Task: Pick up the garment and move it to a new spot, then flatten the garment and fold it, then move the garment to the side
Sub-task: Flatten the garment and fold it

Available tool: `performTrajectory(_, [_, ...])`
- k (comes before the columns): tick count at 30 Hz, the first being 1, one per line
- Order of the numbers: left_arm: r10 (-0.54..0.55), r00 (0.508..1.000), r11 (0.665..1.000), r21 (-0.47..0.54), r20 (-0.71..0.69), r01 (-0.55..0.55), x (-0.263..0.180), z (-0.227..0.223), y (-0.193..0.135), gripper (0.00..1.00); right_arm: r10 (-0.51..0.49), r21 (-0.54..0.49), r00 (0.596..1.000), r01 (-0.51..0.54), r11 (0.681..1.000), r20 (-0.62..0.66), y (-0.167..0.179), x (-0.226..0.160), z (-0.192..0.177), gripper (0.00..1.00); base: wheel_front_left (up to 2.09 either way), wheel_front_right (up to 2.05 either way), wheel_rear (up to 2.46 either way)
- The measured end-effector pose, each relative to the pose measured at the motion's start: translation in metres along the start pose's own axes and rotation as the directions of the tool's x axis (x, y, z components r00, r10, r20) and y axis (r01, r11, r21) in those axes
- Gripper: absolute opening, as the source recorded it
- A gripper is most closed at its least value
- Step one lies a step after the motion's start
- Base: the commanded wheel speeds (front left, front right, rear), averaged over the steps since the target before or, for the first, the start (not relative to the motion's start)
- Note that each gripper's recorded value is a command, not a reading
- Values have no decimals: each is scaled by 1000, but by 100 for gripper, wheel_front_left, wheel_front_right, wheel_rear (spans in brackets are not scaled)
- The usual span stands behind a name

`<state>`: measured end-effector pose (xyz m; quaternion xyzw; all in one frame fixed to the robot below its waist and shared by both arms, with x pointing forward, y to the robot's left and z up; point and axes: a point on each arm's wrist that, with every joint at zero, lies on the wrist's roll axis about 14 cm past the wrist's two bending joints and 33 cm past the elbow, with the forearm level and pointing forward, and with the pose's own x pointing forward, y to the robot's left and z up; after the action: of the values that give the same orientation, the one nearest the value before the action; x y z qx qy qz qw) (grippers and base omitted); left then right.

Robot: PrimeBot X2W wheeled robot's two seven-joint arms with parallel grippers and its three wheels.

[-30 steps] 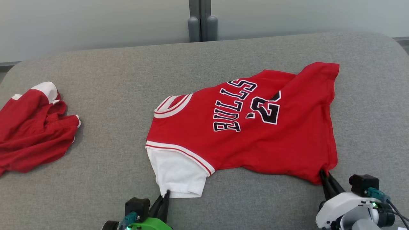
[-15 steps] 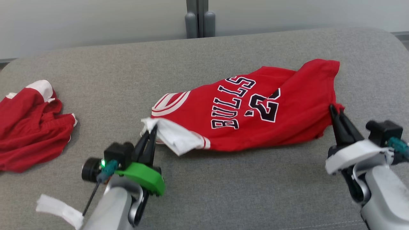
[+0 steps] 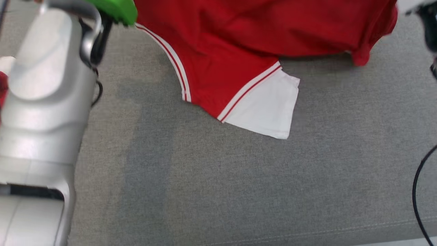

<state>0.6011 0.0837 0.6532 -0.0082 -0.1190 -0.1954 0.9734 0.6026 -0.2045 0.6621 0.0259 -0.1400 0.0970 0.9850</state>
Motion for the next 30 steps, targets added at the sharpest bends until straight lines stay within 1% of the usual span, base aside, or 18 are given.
performTrajectory(2, [4,999,1000,5,33,-4,22,18,6,0,-3,-12,1000,3,1000,27,-5,21,16,0,0,0,0])
performTrajectory(4, [-11,997,999,35,77,8,43,41,6,0,-9,-17,998,10,1000,65,-9,40,34,0,0,0,0])
performTrajectory(7, [-24,988,999,43,155,17,66,76,4,0,-9,-28,994,12,1000,111,-10,59,56,0,0,0,0])
performTrajectory(9, [-31,979,998,62,200,19,74,98,3,0,-4,-49,991,11,999,132,-10,66,70,0,0,0,0])
performTrajectory(11, [-36,968,997,71,248,19,80,120,1,0,-12,-43,987,19,999,161,-12,69,86,0,0,0,0])
performTrajectory(13, [-45,957,998,64,287,28,82,135,-3,0,-9,-43,983,17,999,183,-12,72,97,0,0,0,0])
performTrajectory(14, [-49,955,998,57,293,33,83,135,-5,0,-1,-48,984,9,999,179,-10,73,96,0,0,0,0])
performTrajectory(16, [-58,958,997,63,282,42,84,125,-8,0,13,-53,988,-5,999,152,-7,74,83,0,0,0,0])
performTrajectory(18, [-55,963,998,40,265,46,84,109,-7,0,25,-47,994,-20,999,106,-6,72,59,0,0,0,0])
performTrajectory(22, [-29,979,998,-44,204,39,75,57,-2,0,56,-31,998,-56,998,2,-2,58,2,0,0,0,0])
performTrajectory(25, [-14,990,997,-79,138,25,58,15,-1,0,101,-8,991,-102,995,-82,9,37,-42,0,0,0,0])
performTrajectory(28, [27,993,993,-115,112,-14,31,-13,-1,0,125,12,979,-124,992,-164,13,6,-76,0,0,0,0])
performTrajectory(30, [68,994,986,-161,89,-53,9,-31,-2,0,128,36,971,-124,992,-203,14,-14,-91,0,0,0,0])
